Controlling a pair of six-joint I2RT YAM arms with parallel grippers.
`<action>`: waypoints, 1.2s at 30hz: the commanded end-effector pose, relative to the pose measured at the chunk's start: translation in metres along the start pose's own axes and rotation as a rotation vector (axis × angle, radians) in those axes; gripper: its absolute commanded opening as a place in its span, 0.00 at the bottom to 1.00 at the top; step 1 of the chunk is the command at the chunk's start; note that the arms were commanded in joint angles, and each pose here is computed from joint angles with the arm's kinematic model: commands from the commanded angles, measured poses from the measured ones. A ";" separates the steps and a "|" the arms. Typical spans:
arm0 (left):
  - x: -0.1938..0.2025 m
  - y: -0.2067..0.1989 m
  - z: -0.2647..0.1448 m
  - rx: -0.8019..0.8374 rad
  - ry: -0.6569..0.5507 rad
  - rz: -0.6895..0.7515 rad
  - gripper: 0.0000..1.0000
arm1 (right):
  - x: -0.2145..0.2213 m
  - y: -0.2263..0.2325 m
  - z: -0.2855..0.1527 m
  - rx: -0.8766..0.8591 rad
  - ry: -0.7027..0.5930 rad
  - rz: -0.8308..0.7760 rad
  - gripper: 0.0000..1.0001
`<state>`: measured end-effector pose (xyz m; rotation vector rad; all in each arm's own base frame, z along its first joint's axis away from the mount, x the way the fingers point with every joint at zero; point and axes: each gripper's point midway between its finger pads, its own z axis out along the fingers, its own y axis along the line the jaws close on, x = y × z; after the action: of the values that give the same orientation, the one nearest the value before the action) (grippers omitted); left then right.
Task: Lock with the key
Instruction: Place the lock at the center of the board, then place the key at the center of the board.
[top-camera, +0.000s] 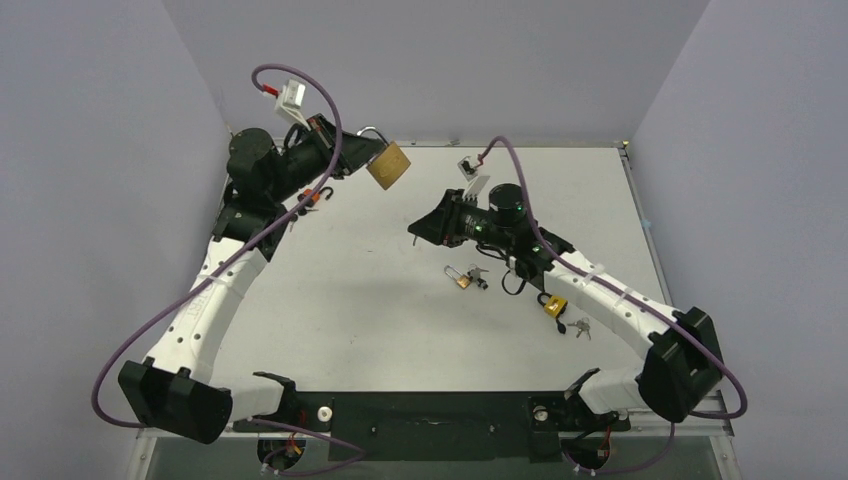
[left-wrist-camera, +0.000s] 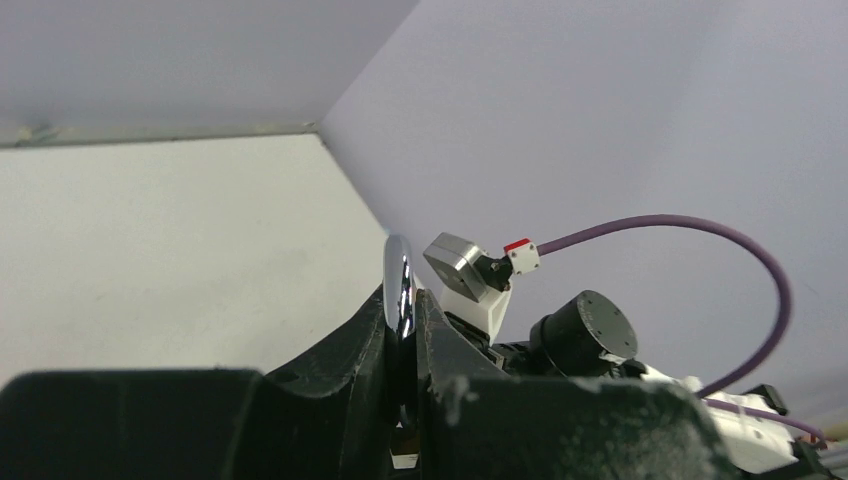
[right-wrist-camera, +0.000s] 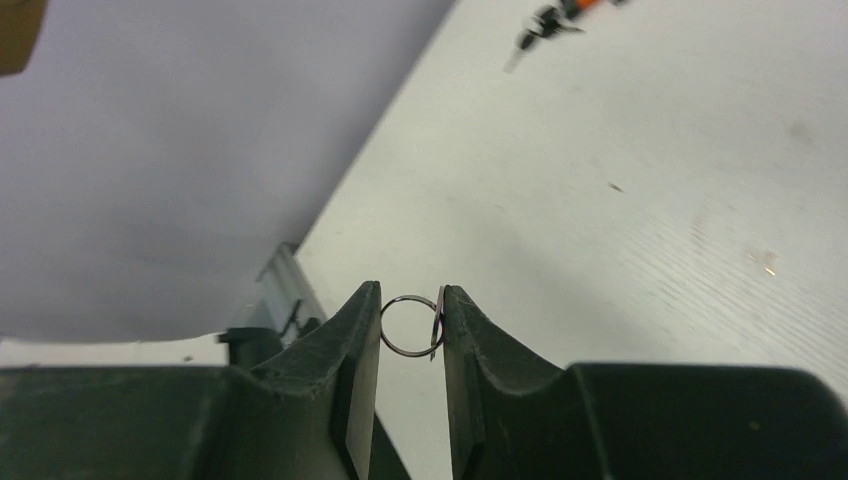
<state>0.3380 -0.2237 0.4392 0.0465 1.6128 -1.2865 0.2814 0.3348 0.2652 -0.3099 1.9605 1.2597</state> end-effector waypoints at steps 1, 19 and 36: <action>0.037 0.092 0.016 -0.218 0.031 -0.059 0.00 | 0.035 -0.076 0.016 0.326 0.117 -0.025 0.00; 0.179 0.269 0.044 -0.480 0.284 -0.299 0.00 | 0.083 -0.171 0.087 0.583 0.183 0.068 0.00; 0.208 0.320 0.030 -0.614 0.354 -0.363 0.27 | 0.080 -0.200 0.111 0.641 0.173 0.096 0.13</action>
<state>0.4208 -0.2164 0.0480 -0.4705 2.4218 -1.0170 0.3726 0.3432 0.0329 -0.0332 2.4979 0.6091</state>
